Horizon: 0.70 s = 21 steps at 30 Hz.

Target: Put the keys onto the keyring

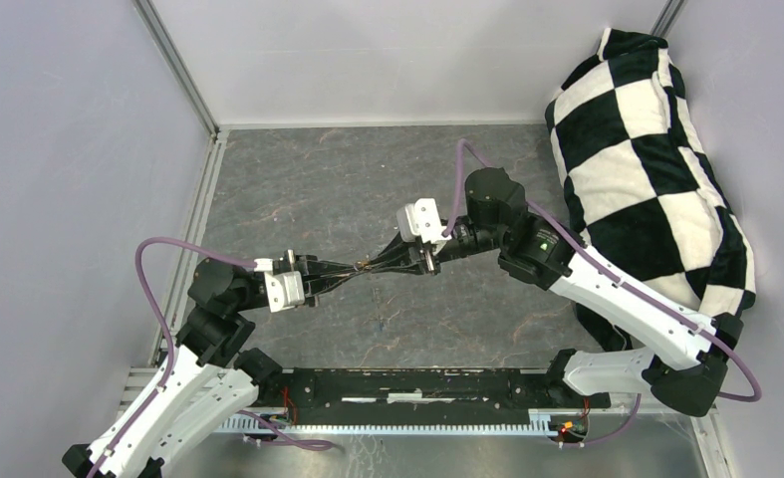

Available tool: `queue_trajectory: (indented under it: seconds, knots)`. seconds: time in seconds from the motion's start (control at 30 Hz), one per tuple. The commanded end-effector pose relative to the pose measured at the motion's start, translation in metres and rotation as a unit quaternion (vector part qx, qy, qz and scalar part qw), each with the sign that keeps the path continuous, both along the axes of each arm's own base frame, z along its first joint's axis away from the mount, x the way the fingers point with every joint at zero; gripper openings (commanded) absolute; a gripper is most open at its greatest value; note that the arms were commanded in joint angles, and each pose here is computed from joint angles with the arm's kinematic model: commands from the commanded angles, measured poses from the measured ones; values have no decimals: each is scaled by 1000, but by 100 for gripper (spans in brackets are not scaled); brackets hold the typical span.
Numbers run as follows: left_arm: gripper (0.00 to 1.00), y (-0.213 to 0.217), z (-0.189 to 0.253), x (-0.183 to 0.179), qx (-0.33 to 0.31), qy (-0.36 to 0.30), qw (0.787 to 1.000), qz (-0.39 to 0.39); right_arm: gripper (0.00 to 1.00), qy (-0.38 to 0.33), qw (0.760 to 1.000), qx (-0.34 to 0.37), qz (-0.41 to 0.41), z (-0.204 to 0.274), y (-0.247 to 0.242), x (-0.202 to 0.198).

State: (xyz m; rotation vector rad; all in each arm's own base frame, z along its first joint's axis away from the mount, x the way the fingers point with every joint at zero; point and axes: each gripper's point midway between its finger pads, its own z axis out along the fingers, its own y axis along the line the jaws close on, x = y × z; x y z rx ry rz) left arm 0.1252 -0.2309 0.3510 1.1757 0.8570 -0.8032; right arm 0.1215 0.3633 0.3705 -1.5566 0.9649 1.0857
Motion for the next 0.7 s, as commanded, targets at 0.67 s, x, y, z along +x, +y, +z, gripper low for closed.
queue_trajectory:
  seconds: [0.67]
  knots:
    - [27, 13, 1, 14, 7, -31, 997, 65, 0, -8, 998, 24, -59, 15, -9, 11]
